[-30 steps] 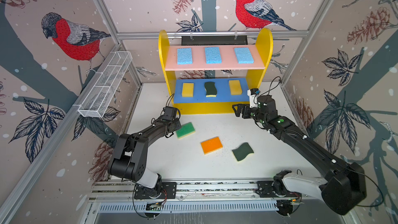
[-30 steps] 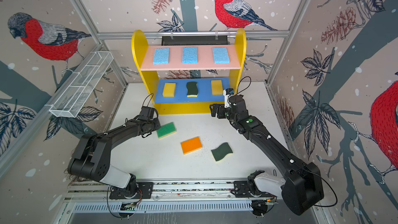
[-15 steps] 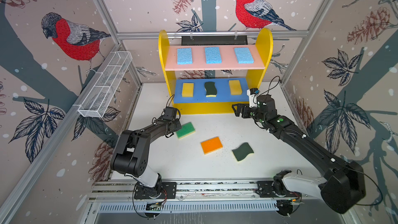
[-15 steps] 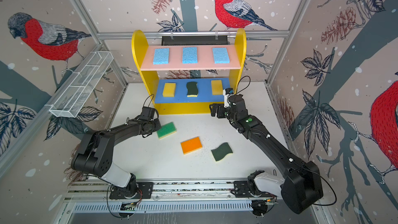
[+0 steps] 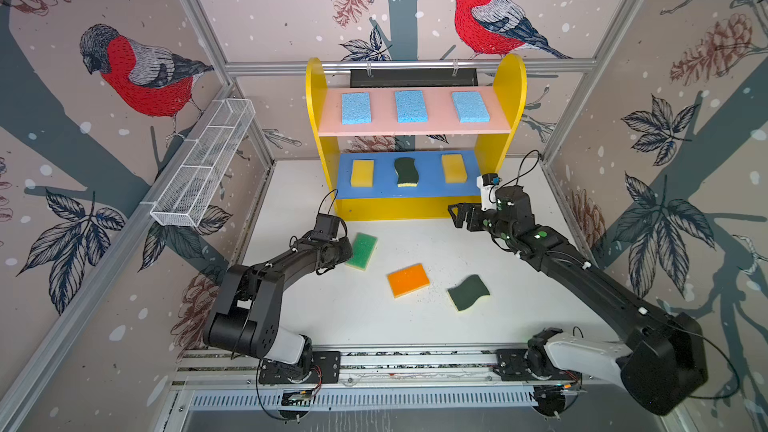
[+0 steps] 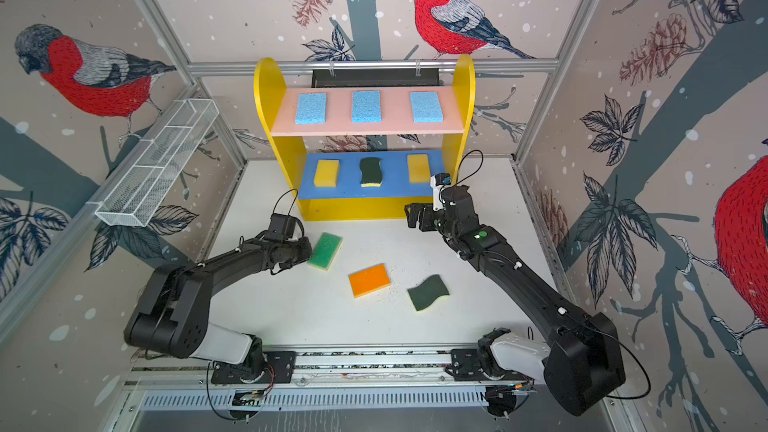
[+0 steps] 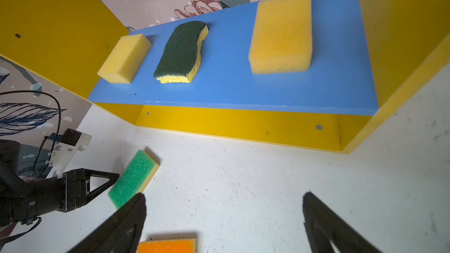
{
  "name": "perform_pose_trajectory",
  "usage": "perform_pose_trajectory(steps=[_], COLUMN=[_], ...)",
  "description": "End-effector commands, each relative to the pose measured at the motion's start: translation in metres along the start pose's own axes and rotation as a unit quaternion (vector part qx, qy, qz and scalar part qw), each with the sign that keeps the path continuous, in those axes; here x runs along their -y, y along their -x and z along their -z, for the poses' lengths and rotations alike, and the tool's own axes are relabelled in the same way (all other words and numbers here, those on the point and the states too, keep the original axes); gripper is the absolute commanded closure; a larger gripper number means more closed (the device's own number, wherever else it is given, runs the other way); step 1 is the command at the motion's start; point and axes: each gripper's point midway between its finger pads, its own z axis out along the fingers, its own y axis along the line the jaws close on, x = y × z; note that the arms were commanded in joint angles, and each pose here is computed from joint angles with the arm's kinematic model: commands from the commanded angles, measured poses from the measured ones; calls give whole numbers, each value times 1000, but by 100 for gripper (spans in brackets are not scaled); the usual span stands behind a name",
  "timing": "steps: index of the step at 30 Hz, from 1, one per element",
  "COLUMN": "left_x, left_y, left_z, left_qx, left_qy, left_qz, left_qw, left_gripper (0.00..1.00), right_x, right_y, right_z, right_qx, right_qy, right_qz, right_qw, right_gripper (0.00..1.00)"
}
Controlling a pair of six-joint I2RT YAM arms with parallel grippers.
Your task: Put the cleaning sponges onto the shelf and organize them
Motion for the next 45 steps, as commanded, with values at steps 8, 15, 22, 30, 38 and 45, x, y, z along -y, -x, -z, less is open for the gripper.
perform_pose_trajectory(steps=[8,15,22,30,38,45], left_x=[19,23,27,12,12,17], left_y=[-14,-3,-4,-10,4,18], left_z=[10,30,27,9,-10,-23], left_qx=[0,37,32,16,19,24], left_qy=[-9,-7,-13,25,47,53], left_qz=[-5,0,11,18,14,8], left_qw=[1000,999,999,999,999,998], left_gripper=[62,52,66,85,86,87], right_x=[0,2,2,7,9,11], right_y=[1,1,0,-1,0,0], right_z=[9,13,14,17,17,17], right_qx=[17,22,20,24,26,26], right_qy=[3,-1,0,-13,-18,-22], right_qz=[-2,3,4,13,17,18], right_qw=[1000,1000,1000,1000,999,999], right_gripper=[0,0,1,0,0,0])
